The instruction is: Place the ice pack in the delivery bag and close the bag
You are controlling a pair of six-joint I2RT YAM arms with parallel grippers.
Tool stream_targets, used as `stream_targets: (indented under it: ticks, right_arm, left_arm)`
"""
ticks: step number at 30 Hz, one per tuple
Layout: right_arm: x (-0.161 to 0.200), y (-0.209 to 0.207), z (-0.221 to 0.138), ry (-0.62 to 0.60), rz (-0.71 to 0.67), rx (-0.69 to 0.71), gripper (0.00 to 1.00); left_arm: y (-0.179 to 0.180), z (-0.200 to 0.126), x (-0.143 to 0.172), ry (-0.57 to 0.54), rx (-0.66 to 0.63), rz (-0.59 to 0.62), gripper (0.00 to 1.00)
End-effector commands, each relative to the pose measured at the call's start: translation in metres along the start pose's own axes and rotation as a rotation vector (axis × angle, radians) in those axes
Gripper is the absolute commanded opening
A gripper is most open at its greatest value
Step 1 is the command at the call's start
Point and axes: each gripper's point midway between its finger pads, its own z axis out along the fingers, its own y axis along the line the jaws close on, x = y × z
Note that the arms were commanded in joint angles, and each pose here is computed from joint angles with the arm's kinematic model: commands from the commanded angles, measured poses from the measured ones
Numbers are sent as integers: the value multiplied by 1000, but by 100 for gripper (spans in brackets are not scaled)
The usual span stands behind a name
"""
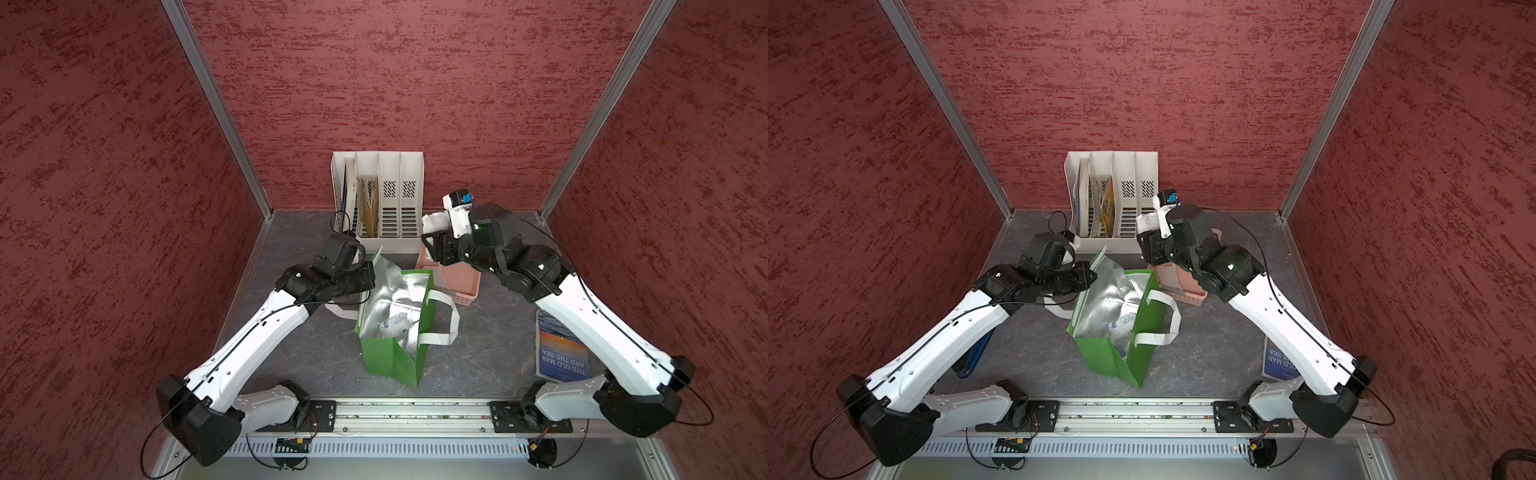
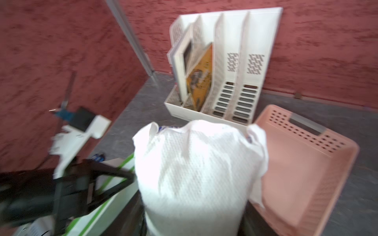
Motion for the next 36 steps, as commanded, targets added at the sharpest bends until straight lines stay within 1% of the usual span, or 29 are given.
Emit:
stream_targets:
  ticks: [1, 3, 7, 9, 13, 14, 18, 21, 26, 30, 36]
  right_arm:
    - [15, 38, 12, 15, 54, -104, 39]
    - [27, 53, 18, 33, 54, -132, 39]
    - [61, 80, 33, 112, 59, -197, 39]
    - [75, 85, 39, 151, 44, -191, 40]
    - [99, 84, 42, 227, 19, -164, 40]
    - [112, 83, 49, 273, 5, -148, 40]
    - [150, 73, 51, 418, -34, -72, 40]
    - [169, 63, 50, 497, -40, -17, 40]
    - [186, 49, 53, 561, -61, 60, 41]
    - [198, 41, 68, 616, -93, 131, 41]
    - [209, 29, 85, 650, -109, 204, 42]
  left_arm:
    - [0, -1, 1, -10, 6, 9, 0]
    - [0, -1, 1, -10, 3, 8, 0]
    - [0, -3, 0, -13, 5, 8, 0]
    - [0, -3, 0, -15, 2, 8, 0]
    - [2, -3, 1, -14, -4, 8, 0]
    - [2, -3, 1, -16, -5, 8, 0]
    - [3, -3, 0, -17, -9, 8, 0]
    - [4, -3, 0, -21, -14, 8, 0]
    - [5, -3, 1, -19, -15, 7, 0]
    - [3, -5, 1, -20, -7, 6, 0]
    - [2, -7, 1, -27, 1, 0, 0]
